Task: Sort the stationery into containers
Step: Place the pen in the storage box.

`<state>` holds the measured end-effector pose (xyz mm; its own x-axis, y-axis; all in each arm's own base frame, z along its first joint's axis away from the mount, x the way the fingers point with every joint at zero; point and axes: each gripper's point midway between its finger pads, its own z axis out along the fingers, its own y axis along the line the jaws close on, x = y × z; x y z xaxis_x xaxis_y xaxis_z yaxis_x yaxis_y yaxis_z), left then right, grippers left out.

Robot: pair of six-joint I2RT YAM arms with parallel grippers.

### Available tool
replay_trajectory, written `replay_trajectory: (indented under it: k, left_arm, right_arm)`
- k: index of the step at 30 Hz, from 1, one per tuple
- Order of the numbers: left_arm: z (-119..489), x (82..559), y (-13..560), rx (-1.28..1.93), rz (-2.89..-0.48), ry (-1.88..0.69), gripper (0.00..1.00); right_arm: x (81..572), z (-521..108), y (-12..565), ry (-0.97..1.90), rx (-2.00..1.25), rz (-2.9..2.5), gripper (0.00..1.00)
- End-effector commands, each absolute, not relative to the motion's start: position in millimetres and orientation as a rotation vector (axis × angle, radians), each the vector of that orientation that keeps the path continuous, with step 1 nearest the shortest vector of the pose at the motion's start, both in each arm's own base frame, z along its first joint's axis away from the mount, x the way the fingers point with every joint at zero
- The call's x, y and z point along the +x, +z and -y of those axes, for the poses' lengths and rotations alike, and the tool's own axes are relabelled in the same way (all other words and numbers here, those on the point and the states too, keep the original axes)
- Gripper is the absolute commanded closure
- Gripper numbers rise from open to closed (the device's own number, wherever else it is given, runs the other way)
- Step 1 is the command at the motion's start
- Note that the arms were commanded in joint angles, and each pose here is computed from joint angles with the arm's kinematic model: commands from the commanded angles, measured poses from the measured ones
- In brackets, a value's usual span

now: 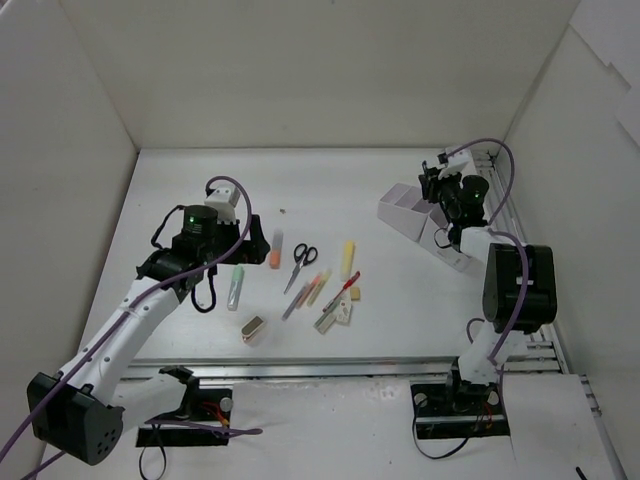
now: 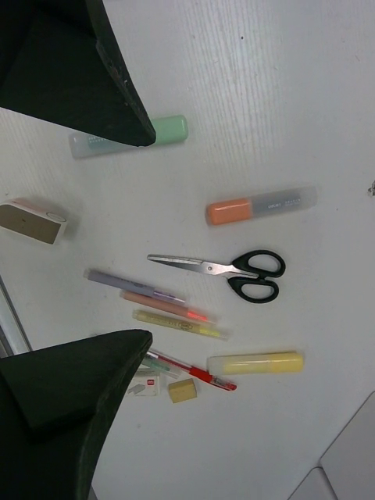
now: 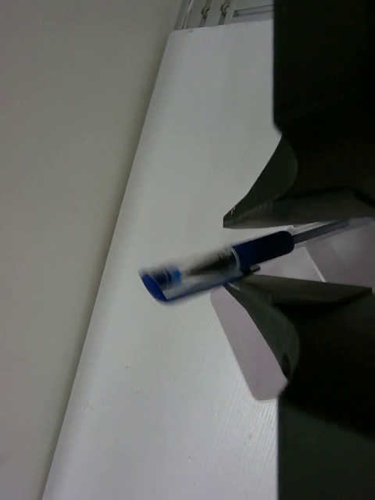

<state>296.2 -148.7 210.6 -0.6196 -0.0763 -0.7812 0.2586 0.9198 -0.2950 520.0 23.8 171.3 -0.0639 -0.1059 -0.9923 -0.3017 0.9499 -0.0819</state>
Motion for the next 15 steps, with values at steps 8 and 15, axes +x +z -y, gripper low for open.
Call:
replay_trajectory:
  k: [8, 15]
  left_arm:
    - [146.0, 297.7, 242.9, 0.092, -2.081, -0.509, 0.01]
    - [139.3, 278.6, 243.7, 0.071, -2.058, -0.529, 0.00]
  right_arm:
    - [489.4, -25.2, 276.9, 0.101, -0.325, -1.333, 0.39]
    - [451.9, -38.0, 330.5, 0.127, -0.363, -1.211, 0.25]
